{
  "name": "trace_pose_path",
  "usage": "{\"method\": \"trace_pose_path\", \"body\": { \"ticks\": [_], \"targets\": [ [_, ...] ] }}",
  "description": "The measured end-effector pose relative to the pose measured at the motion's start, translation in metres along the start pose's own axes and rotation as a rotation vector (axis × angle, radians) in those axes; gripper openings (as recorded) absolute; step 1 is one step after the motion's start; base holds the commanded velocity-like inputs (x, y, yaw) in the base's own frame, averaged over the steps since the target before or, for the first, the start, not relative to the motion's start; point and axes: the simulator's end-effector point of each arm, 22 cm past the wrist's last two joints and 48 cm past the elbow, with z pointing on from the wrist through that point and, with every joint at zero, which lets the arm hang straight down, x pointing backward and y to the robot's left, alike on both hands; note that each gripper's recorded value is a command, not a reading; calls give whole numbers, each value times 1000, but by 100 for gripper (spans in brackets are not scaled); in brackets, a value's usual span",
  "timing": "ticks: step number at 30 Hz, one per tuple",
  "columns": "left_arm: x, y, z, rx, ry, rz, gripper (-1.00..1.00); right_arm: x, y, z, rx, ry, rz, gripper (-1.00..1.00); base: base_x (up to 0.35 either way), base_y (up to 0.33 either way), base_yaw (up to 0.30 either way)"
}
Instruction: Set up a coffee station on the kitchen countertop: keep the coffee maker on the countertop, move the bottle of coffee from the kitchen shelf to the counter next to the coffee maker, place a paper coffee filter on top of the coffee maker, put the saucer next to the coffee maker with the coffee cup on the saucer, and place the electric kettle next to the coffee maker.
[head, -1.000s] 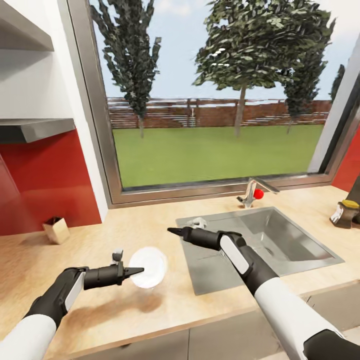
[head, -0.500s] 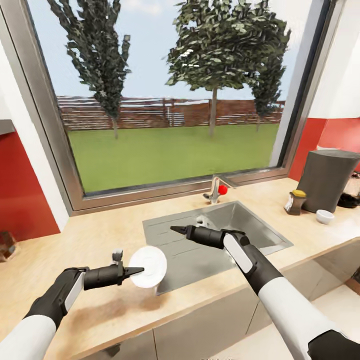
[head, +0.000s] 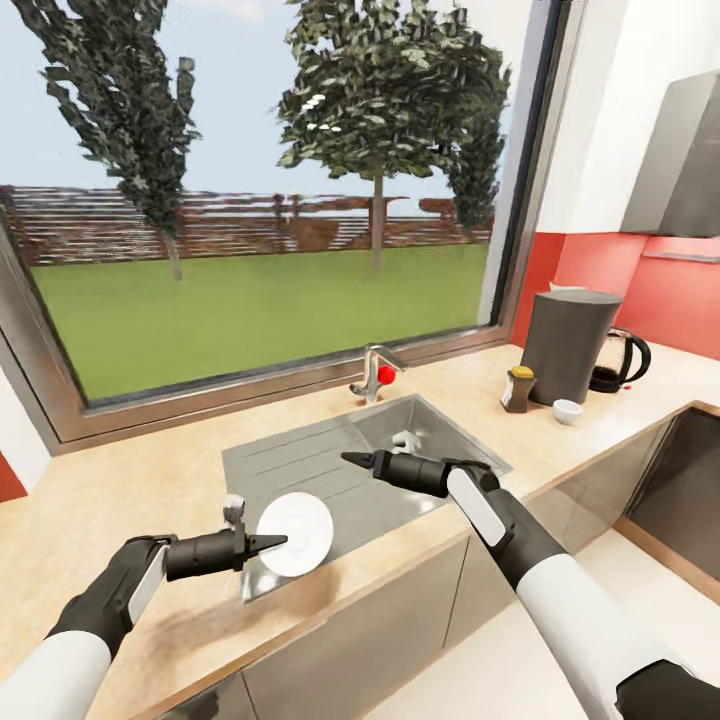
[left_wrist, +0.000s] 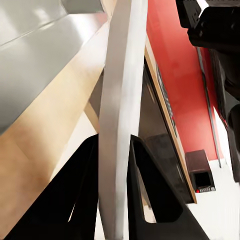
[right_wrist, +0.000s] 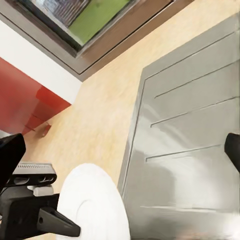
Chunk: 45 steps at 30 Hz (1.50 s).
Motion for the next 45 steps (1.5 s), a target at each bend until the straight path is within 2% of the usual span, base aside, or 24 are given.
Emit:
{"method": "trace_pose_path", "body": {
  "ticks": [10,35,45],
  "targets": [
    [0,-1,2,4,1,0,-100,-2,-11,-7,19,0,-2,100,0,-3,-280],
    [2,-2,4,8,2,-2,-100,-2,-12,-8,20,-1,-1,100,0,-2,-300],
    [3,-2,5,8,3,-2,-100,-2,-12,-8,21,-1,0,100,98,-227,-300]
  ]
}}
